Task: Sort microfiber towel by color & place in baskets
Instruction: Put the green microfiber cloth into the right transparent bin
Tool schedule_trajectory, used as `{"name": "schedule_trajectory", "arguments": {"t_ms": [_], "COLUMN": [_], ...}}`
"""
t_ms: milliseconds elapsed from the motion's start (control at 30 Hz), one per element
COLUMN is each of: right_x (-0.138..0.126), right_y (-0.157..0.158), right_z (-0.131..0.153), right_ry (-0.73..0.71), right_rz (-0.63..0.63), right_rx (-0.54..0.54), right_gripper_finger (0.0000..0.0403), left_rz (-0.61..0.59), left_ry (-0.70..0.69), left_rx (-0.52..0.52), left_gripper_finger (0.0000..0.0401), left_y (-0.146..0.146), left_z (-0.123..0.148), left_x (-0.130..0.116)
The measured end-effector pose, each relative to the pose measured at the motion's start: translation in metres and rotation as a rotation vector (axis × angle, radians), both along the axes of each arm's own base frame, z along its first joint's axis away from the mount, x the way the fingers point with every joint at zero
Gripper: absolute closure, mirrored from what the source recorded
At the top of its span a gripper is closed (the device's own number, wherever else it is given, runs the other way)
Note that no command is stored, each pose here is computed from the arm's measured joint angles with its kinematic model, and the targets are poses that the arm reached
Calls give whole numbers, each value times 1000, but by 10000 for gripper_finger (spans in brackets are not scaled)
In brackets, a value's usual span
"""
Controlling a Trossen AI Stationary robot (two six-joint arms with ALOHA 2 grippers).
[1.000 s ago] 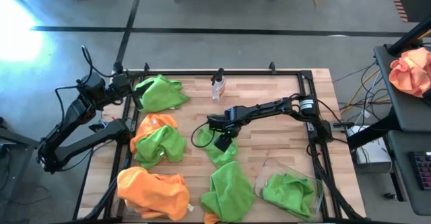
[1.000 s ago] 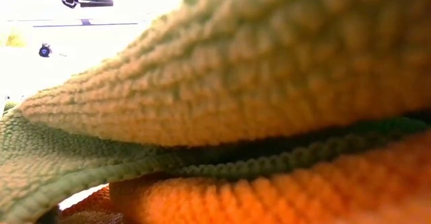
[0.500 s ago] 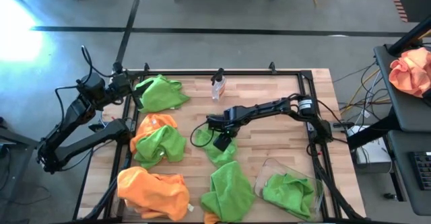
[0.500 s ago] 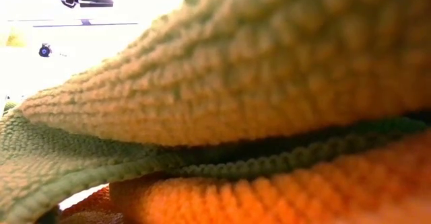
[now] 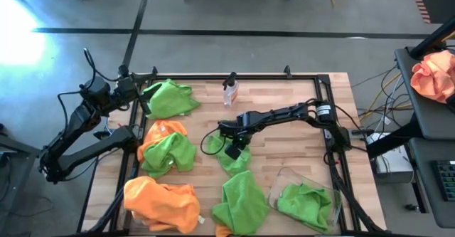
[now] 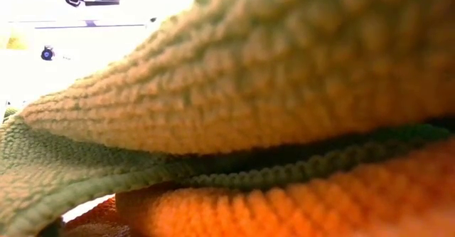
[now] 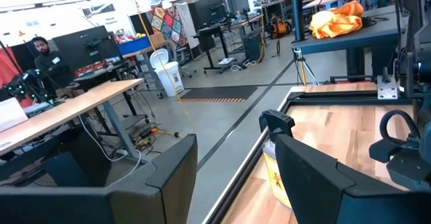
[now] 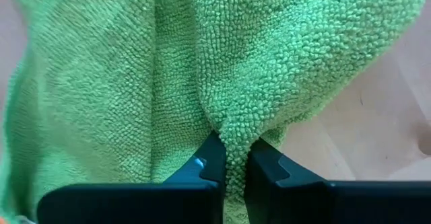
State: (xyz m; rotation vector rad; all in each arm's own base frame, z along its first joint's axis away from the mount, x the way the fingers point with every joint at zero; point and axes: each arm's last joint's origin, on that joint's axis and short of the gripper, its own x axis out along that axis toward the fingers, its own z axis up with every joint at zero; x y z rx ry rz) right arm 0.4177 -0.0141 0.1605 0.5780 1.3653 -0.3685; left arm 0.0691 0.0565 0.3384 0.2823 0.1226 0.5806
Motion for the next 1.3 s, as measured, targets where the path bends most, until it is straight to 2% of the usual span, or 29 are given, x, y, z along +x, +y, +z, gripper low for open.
{"name": "schedule_trajectory", "arguments": {"t_ms": [267,433,767,967,1100,1300], "right_x": [12,12,-16,-33,-57,-93], "right_y": [-1,-1,-3,-1,-3,-1], "right_z": [30,56,126,172,202,229], "right_ry": [-60,-35,203,73,5,-82], "right_rz": [1,39,76,67,-33,-186], "right_rx": [-6,-30,-325,-375,-464,-491], "right_gripper_finger": [380,380,380,380,380,380], "left_rz": [0,1,3,3,3,2], "left_ry": [-1,-40,-176,-204,-213,-222], "left_rx": [-2,-52,-190,-230,-244,-249], "left_gripper_finger": [216,216,216,216,216,216], "left_y": [0,0,0,0,0,0], "left_z": [0,0,4,4,4,5], "left_x": [0,0,0,0,0,0]}}
